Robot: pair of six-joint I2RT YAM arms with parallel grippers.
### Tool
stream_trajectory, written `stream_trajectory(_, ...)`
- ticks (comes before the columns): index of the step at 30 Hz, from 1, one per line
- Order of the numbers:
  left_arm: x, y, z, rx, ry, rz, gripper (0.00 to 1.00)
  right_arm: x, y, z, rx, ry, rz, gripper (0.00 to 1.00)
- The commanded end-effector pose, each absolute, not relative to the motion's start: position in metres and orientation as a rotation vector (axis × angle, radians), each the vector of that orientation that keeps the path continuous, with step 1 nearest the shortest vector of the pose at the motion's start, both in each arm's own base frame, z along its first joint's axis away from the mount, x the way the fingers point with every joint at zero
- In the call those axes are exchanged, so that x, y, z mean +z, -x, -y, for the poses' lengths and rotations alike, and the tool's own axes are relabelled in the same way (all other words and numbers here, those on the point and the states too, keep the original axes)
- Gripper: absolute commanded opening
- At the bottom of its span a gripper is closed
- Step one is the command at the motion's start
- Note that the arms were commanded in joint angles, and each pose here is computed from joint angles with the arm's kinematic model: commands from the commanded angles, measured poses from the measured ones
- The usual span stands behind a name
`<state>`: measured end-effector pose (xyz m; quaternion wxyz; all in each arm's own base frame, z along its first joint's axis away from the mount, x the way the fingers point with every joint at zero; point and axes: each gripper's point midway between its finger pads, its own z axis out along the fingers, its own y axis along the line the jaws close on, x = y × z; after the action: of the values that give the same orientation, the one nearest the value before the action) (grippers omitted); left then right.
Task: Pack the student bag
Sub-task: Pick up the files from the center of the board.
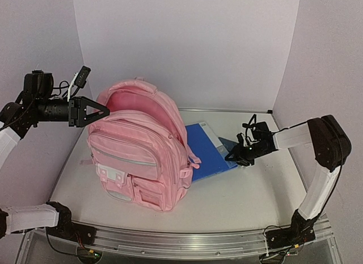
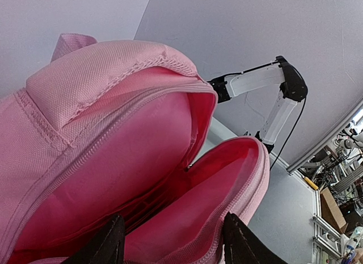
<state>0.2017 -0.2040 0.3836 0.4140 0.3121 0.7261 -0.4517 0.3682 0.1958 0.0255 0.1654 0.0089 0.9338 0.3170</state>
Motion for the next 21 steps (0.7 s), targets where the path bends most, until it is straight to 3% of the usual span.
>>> stream_trajectory(1, 0.368, -0.205, 0.204, -1.132, -0.769, -1.887, 0.59, 0.038, -0.359, -0.223, 1.126, 0.044, -2.634, 0.36)
stream_trajectory(11, 0.367, -0.205, 0.203, -1.121, -0.768, -1.891, 0.59, 0.076, -0.352, -0.224, 1.199, 0.000, -2.548, 0.14)
stream_trajectory(21, 0.371, -0.204, 0.204, -1.132, -0.779, -1.876, 0.59, 0.199, -0.352, -0.215, 1.192, 0.023, -2.248, 0.00)
